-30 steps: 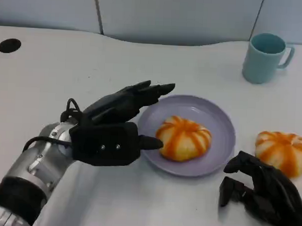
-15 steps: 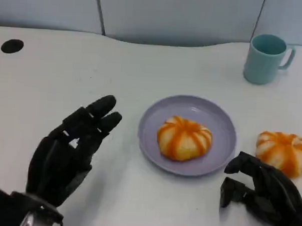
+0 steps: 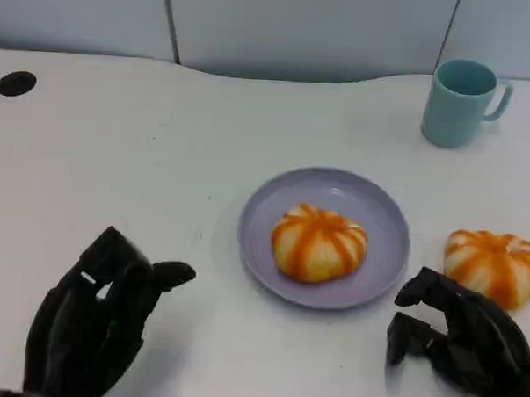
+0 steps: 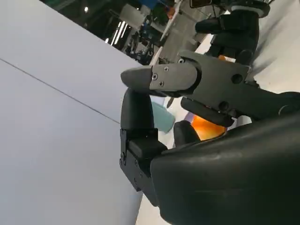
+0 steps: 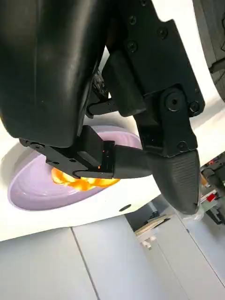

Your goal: Grasp the bread from the table and place it into the plate.

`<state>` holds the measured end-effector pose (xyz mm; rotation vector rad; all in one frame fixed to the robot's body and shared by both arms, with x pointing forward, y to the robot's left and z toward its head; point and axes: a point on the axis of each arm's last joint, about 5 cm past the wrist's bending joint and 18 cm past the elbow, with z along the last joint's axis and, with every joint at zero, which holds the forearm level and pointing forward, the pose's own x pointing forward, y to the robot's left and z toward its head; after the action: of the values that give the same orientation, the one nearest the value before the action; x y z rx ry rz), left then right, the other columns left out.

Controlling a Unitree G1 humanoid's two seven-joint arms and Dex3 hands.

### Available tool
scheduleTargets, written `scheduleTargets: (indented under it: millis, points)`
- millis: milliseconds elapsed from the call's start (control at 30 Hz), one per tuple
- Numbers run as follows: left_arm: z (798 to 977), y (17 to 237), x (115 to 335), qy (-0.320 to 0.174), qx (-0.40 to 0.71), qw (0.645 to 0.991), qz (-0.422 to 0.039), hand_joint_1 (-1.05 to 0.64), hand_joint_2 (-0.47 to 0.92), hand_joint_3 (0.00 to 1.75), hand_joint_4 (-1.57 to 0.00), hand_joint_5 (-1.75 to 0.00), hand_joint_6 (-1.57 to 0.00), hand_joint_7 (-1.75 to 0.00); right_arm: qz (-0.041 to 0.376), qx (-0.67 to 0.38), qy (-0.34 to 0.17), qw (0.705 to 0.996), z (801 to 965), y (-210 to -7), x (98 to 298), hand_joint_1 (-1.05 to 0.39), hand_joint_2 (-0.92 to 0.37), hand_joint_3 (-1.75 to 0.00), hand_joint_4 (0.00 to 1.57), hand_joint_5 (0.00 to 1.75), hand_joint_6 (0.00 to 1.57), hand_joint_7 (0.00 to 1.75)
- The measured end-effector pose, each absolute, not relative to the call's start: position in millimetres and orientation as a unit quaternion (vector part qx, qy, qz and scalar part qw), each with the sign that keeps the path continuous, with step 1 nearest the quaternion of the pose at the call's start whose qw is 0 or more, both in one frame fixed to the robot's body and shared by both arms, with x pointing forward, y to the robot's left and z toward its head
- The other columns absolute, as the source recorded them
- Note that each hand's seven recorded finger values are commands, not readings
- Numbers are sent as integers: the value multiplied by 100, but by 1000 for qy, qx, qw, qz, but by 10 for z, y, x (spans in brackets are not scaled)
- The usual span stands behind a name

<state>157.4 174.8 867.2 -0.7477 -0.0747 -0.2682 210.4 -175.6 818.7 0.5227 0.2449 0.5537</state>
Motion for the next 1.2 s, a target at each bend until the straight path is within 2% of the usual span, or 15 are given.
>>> scheduleTargets:
  millis: [167,567,767,833,1000,1200]
  points:
    - [8528,1753,1402,0,-364,926,-101,-54,92,30,-86,-175,-55,-175,270,248,116,923,8182,-1782,2101,-52,-92,-30,75,164,68,123]
    - [8455,1740,1369,-8,-359,928,-101,-55,92,26,-83,-175,-56,-175,287,256,114,916,8153,-1820,2098,-54,-92,-27,74,162,66,125]
    - [8438,1706,1412,-13,-351,930,-109,-56,92,27,-81,-175,-54,-175,307,260,108,909,8109,-1862,2110,-56,-92,-22,72,169,67,121]
    - [8439,1690,1442,-15,-351,930,-111,-55,92,27,-78,-175,-48,-172,310,264,107,907,8099,-1873,2127,-56,-92,-22,71,169,68,120]
    - [8470,1677,1553,-21,-355,927,-121,-53,92,22,-68,-175,-40,-156,306,267,104,908,8086,-1914,2171,-56,-92,-23,72,166,69,115]
    - [8450,1722,1577,-2,-403,907,-119,-50,92,25,-64,-175,-38,-151,303,255,96,913,8083,-1919,2189,-57,-92,-23,70,166,66,124]
